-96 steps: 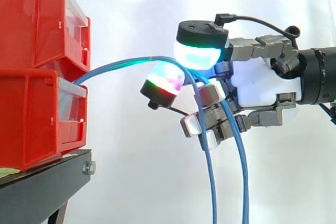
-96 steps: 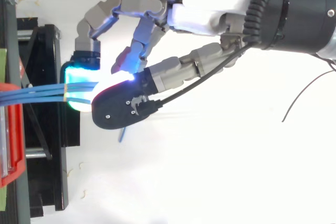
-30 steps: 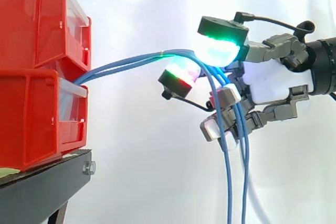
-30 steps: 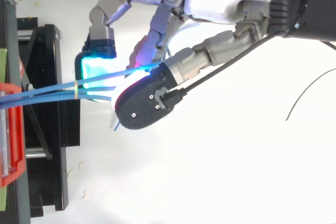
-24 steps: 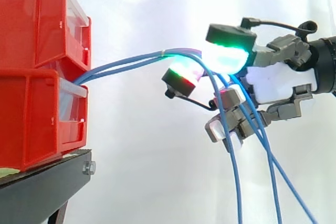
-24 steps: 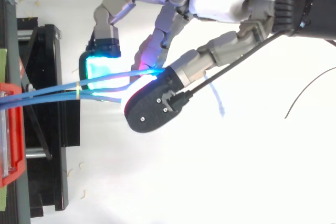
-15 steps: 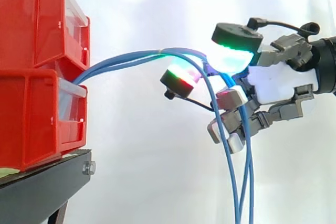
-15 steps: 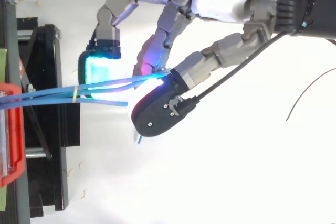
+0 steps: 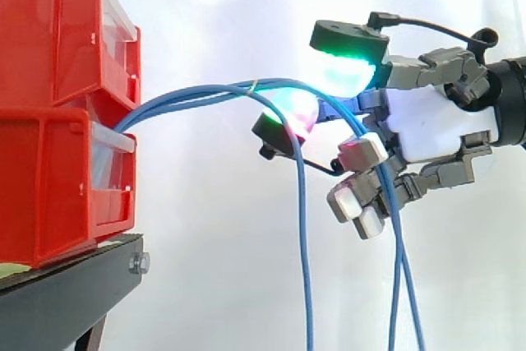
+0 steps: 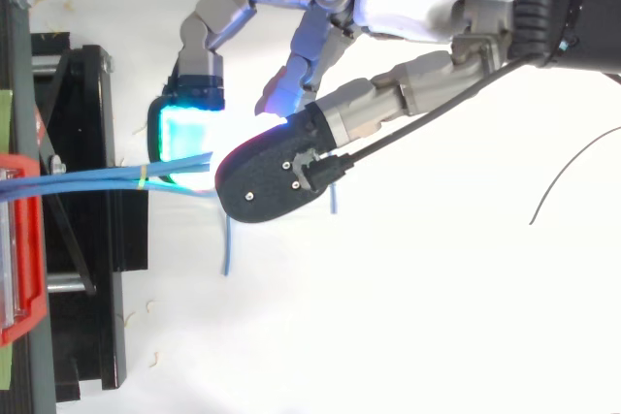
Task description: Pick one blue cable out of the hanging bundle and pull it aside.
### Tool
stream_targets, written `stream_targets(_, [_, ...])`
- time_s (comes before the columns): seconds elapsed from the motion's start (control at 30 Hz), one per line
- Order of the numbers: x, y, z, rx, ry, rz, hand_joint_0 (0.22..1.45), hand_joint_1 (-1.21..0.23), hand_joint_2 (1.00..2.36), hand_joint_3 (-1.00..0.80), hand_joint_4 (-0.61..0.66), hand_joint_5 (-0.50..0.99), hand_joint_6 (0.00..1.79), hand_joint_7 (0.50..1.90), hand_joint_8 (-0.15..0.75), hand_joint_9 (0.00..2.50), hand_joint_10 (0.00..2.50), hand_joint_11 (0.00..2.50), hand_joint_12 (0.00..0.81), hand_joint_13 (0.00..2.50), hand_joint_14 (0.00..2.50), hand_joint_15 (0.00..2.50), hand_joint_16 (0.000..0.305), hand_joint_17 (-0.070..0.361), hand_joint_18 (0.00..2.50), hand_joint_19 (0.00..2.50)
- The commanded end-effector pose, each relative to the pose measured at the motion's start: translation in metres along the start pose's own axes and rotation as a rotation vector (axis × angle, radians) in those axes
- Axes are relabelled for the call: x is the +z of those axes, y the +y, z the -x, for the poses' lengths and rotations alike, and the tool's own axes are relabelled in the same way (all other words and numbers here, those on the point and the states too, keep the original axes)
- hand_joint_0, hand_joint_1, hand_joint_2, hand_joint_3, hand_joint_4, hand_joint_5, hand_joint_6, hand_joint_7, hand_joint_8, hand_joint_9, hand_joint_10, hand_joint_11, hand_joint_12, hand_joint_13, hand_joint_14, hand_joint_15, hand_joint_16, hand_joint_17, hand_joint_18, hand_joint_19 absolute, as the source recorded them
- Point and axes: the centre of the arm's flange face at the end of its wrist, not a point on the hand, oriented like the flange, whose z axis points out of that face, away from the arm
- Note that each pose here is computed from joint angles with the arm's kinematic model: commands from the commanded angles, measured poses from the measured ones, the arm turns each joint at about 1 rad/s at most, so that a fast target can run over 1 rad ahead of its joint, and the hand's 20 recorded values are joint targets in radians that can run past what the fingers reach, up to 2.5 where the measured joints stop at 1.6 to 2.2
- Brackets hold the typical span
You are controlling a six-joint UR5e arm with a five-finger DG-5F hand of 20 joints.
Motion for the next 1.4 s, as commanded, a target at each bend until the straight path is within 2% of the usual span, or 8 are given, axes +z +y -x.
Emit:
stream_targets(0.0, [-0.0001,0.0002,0.0000,0.001,-0.001,0.000,0.58,-0.77,1.01,-0.15,-0.05,-0.07,0.90,0.85,0.293,1.26,0.03,0.72,0.433,0.96,0.02,0.56,0.063,0.141,0.80,0.69])
stream_targets(0.23, [-0.0002,0.0000,0.0000,0.000,-0.001,-0.001,0.64,-0.86,1.01,-0.02,-0.10,-0.09,0.94,0.81,0.287,1.21,0.03,0.74,0.416,0.95,0.02,0.55,0.061,0.136,0.80,0.68])
stream_targets(0.53, [0.0000,-0.0012,-0.0013,-0.011,0.001,-0.006,0.75,-0.88,1.01,-0.38,-0.22,-0.12,0.96,0.77,0.230,1.14,0.03,0.78,0.362,0.90,0.02,0.57,0.048,0.109,0.71,0.72])
stream_targets(0.73, [-0.0004,0.0000,-0.0023,-0.011,0.003,-0.004,0.67,-0.83,1.00,-0.47,-0.12,-0.10,0.93,0.78,0.227,1.19,0.03,0.75,0.363,0.92,0.02,0.59,0.048,0.108,0.72,0.72])
stream_targets(0.93, [-0.0017,-0.0010,-0.0043,-0.012,0.006,-0.017,0.62,-0.82,1.01,-0.35,-0.11,-0.08,0.93,0.80,0.234,1.22,0.03,0.76,0.367,0.92,0.02,0.59,0.049,0.109,0.71,0.76])
stream_targets(1.03, [-0.0035,-0.0026,-0.0054,-0.015,0.009,-0.035,0.56,-0.71,1.01,-0.39,-0.06,-0.08,0.93,0.74,0.248,1.20,0.03,0.74,0.379,0.90,0.02,0.59,0.051,0.115,0.70,0.76])
stream_targets(1.13, [-0.0036,-0.0027,-0.0054,-0.014,0.010,-0.037,0.48,-0.69,1.00,-0.50,-0.07,-0.07,0.91,0.75,0.254,1.22,0.03,0.72,0.402,0.92,0.02,0.58,0.056,0.127,0.73,0.74])
stream_targets(1.37, [-0.0037,-0.0027,-0.0065,-0.013,0.011,-0.038,0.46,-0.67,1.00,-0.50,-0.09,-0.05,0.86,0.86,0.250,1.28,0.03,0.67,0.403,0.93,0.02,0.57,0.058,0.130,0.73,0.71])
